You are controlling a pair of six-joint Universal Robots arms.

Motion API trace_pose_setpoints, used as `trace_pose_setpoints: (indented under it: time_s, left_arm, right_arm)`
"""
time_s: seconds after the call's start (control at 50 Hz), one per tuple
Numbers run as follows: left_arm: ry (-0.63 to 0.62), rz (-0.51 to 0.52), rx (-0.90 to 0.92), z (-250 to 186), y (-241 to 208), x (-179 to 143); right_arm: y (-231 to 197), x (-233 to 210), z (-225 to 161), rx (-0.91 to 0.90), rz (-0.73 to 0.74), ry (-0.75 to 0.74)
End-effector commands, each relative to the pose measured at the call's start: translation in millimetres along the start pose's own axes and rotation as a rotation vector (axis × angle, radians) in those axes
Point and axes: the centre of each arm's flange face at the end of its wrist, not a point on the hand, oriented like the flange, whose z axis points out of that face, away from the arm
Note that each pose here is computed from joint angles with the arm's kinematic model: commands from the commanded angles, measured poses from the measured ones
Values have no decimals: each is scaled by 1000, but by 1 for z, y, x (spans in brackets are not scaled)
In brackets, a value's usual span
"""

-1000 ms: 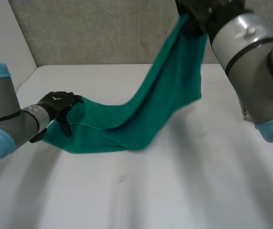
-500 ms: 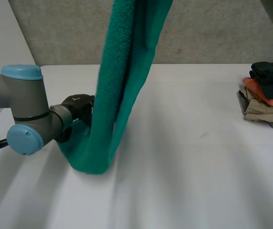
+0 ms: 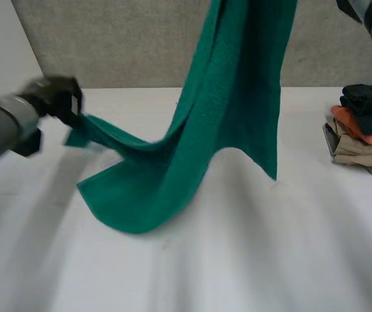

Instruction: Fold the laundry.

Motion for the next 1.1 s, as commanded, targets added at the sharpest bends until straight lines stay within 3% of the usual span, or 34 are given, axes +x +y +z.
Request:
trace_pose_setpoints:
  time_s: [0.02,0.12,0.26,0.36,0.44,0.48,0.54,0.64,0.7,0.78,0.86,0.96,1.1]
  left_arm:
    - [-59,102,168,-42,-57,-24]
    - [20,158,160,-57,-56,-14]
    - [42,245,-70,-22,16,-17]
    - [28,351,-156,22,54,-24]
    - [51,387,-68,50,44,-19]
    - [39,404,18,60,24,-18]
    - [-18,406,269,69,-42,-20]
    - [-150,356,648,54,-136,-33]
    - [-221,308,797,40,-170,-43]
    - [-240,259,896,27,-191,-47]
    - [-232,234,916,20,-195,-50]
    - [-249,215,818,26,-171,-67]
    - [-175,196,559,37,-93,-75]
  right_arm:
    - [72,27,2,-222,-82,7]
    - [129,32,-10,-411,-116,-70]
    - [200,17,-20,-592,-118,-156]
    - [238,9,-8,-599,-108,-148]
    - [253,9,19,-496,-125,-78]
    - [253,12,33,-423,-136,-36]
    - [238,28,72,-202,-148,106]
    - [197,57,106,88,-110,302]
    - [165,78,118,292,-64,438]
    - [145,85,121,421,-59,481]
    - [148,80,121,403,-63,455]
    - [168,75,117,299,-70,391]
    - [230,57,92,20,-65,243]
